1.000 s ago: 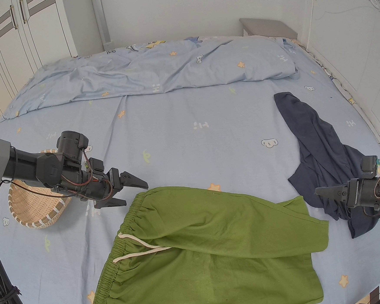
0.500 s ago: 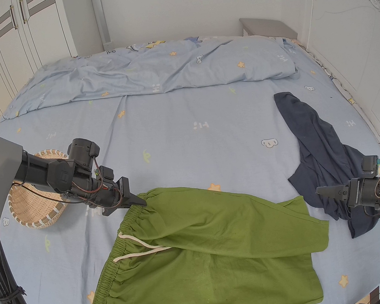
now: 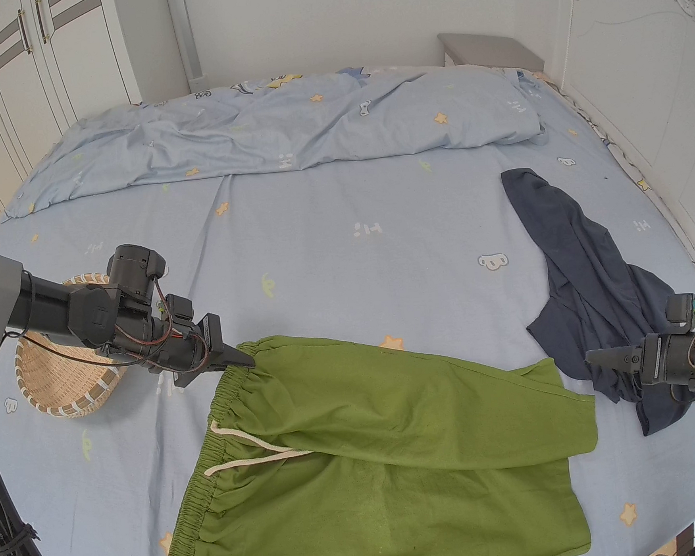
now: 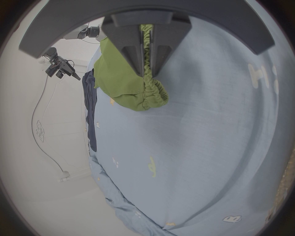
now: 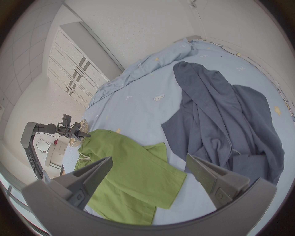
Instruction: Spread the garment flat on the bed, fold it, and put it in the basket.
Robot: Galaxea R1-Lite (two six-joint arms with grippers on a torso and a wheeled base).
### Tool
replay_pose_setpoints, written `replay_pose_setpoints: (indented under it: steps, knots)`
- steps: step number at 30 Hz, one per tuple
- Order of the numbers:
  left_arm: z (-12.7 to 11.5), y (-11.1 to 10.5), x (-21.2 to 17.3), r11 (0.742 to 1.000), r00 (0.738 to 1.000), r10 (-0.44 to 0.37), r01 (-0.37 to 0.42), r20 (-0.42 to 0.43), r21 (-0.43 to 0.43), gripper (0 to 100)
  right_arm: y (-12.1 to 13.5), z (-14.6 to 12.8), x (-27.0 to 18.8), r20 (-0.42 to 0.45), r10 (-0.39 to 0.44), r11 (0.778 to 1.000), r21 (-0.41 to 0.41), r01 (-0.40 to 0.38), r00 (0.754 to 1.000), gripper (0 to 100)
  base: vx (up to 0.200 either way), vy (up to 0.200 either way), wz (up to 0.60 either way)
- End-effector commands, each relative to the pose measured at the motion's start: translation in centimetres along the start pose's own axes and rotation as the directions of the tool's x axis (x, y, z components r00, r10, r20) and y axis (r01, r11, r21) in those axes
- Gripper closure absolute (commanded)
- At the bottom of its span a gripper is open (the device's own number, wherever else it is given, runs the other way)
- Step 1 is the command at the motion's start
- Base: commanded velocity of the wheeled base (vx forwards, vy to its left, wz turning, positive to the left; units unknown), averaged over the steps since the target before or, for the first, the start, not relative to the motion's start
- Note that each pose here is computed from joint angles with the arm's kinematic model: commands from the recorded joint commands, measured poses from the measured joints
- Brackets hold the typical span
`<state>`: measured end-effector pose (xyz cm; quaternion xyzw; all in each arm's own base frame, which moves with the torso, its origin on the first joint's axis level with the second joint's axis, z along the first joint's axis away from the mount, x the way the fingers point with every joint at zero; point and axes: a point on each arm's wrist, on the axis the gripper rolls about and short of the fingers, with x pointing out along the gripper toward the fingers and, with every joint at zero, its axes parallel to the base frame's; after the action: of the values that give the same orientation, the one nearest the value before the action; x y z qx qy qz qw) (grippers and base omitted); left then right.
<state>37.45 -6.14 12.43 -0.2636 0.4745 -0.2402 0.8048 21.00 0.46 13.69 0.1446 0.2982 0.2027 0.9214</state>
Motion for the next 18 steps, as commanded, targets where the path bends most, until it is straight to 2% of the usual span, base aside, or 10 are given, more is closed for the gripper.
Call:
replay_pose_setpoints:
  steps: [1,8,12,18]
  knots:
    - [-0.1,-0.6,-0.6,1.0,1.0,-0.009,0.009,0.009,0.016,100,-1.0,-1.2,0.2,-0.052,-0.028,0.998,0.05,0.031,0.998,0,0.0,0.0,0.0]
    - [-0.3,-0.6,-0.4,1.0,1.0,-0.008,0.008,0.004,0.015,100,-3.3,-2.6,2.6,-0.165,-0.048,0.991,0.117,0.067,0.985,0,0.0,0.0,0.0]
    - [-0.2,-0.6,-0.5,1.0,1.0,-0.007,0.007,0.006,0.016,100,-3.8,-3.4,3.9,-0.222,-0.044,0.99,0.124,0.073,0.974,0,0.0,0.0,0.0]
    - [-0.3,-0.4,-0.3,1.0,1.0,0.0,0.0,0.003,0.014,100,-4.0,-3.6,4.1,-0.236,-0.039,0.991,0.118,0.068,0.971,0,0.0,0.0,0.0]
